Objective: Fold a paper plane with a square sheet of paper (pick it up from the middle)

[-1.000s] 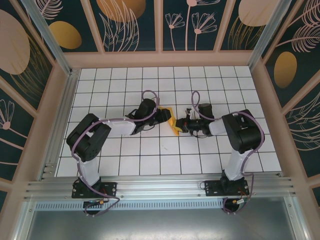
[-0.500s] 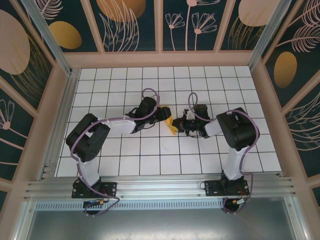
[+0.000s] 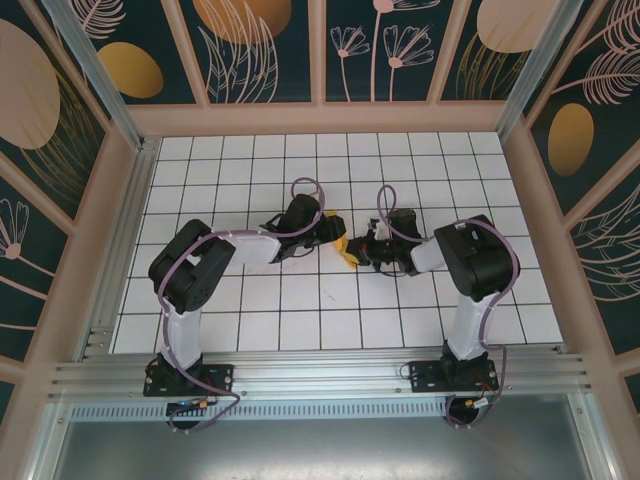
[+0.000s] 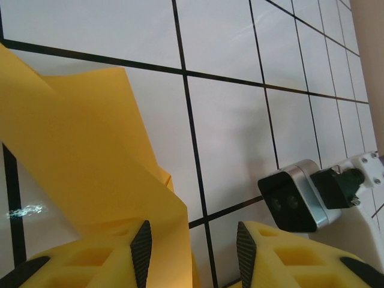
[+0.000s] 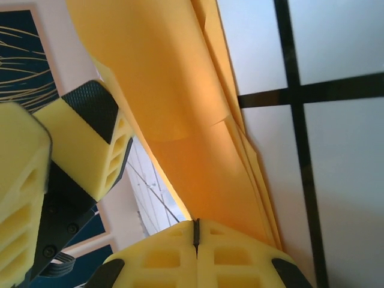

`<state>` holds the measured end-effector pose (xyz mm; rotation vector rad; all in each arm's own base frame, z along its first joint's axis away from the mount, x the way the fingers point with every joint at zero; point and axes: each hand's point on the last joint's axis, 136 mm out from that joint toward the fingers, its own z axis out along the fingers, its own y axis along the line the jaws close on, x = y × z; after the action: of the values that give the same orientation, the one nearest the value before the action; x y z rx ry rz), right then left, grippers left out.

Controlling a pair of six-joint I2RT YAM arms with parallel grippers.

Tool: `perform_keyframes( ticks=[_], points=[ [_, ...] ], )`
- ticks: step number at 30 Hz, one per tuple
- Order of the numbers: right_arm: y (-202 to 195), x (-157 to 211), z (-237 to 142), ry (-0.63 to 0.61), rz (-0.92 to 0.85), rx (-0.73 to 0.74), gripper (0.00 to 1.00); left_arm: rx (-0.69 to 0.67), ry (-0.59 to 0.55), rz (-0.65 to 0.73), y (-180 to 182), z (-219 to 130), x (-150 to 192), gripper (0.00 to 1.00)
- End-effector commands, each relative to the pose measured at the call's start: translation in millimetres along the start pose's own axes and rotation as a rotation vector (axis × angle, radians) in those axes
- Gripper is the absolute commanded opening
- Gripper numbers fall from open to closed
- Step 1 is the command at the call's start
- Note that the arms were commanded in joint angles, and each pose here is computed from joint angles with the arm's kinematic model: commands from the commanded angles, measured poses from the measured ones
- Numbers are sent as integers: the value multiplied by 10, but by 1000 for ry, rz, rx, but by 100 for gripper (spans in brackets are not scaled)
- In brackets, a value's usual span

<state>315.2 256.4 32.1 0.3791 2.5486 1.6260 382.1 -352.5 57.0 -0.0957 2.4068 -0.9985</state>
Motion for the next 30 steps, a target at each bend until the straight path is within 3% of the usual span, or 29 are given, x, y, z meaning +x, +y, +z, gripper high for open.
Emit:
perform_keyframes(
  ticks=[1, 8, 14, 22, 30],
  points=[
    [154, -47, -22, -14, -120, 15, 8, 7, -8, 18, -31, 85, -71, 44],
    [124, -98, -108, -58, -268, 161, 30, -3, -19, 23, -28, 78, -98, 44],
    [42, -105, -116, -64, -424, 300, 37, 4, -20, 24, -55, 85, -111, 44],
    [5, -139, -76, -74, -565, 415, 38, 0, -22, 21, -53, 78, -117, 44],
    [-26, -147, -40, -78, -573, 427, 30, 5, -23, 23, -76, 68, -130, 44]
  ],
)
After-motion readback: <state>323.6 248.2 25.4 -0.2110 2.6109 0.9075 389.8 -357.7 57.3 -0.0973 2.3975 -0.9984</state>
